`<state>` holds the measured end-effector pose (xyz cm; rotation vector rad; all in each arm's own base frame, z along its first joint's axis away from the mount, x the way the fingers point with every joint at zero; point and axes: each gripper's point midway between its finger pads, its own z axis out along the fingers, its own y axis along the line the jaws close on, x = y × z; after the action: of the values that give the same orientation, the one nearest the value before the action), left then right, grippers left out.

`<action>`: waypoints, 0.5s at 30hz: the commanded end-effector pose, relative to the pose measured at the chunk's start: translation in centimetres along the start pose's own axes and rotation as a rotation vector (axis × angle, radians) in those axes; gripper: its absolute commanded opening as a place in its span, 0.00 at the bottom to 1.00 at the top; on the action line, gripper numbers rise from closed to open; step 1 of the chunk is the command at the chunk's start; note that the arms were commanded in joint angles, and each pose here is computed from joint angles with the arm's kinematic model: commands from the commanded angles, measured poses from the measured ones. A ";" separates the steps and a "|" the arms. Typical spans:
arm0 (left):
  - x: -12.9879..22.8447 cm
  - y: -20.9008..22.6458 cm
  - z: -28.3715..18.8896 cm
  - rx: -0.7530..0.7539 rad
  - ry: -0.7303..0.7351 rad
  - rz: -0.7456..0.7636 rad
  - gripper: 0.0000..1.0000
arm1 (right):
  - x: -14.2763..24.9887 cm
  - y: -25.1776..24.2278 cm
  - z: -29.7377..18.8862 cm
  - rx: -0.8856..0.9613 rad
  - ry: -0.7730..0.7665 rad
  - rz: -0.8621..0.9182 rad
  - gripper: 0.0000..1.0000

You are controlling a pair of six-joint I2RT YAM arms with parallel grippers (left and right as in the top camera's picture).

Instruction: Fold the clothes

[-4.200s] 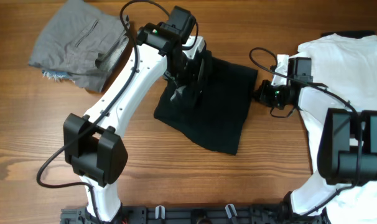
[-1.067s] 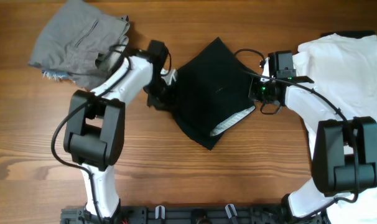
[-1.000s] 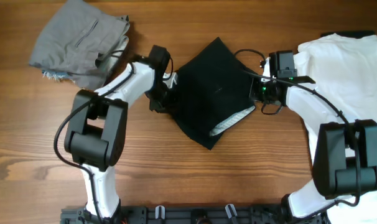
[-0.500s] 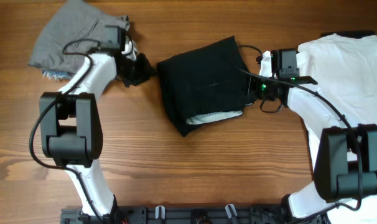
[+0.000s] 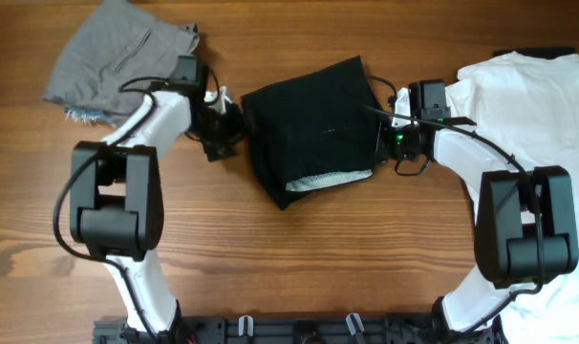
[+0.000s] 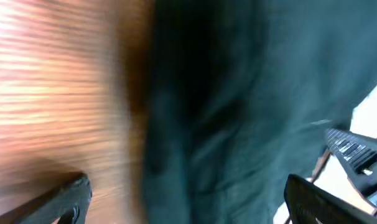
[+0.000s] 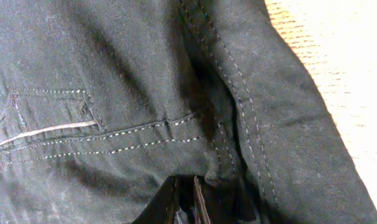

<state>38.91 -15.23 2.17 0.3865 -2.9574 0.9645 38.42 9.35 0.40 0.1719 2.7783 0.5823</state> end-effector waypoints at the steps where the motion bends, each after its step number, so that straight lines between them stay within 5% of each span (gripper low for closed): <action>1: 3.0 1.1 4.1 -0.030 0.048 -0.050 1.00 | 1.4 -1.4 1.7 0.034 0.055 0.034 0.13; 7: 4.4 0.0 9.5 -0.033 0.040 -0.015 0.96 | 1.6 -1.3 1.7 0.031 0.060 0.036 0.13; 15: 3.5 -0.6 12.9 0.017 0.004 -0.057 0.49 | 1.8 -1.3 1.7 0.031 0.070 0.040 0.12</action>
<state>40.72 -25.65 1.26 0.3124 -2.9512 1.3203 38.42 9.38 0.40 0.1836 2.7787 0.5927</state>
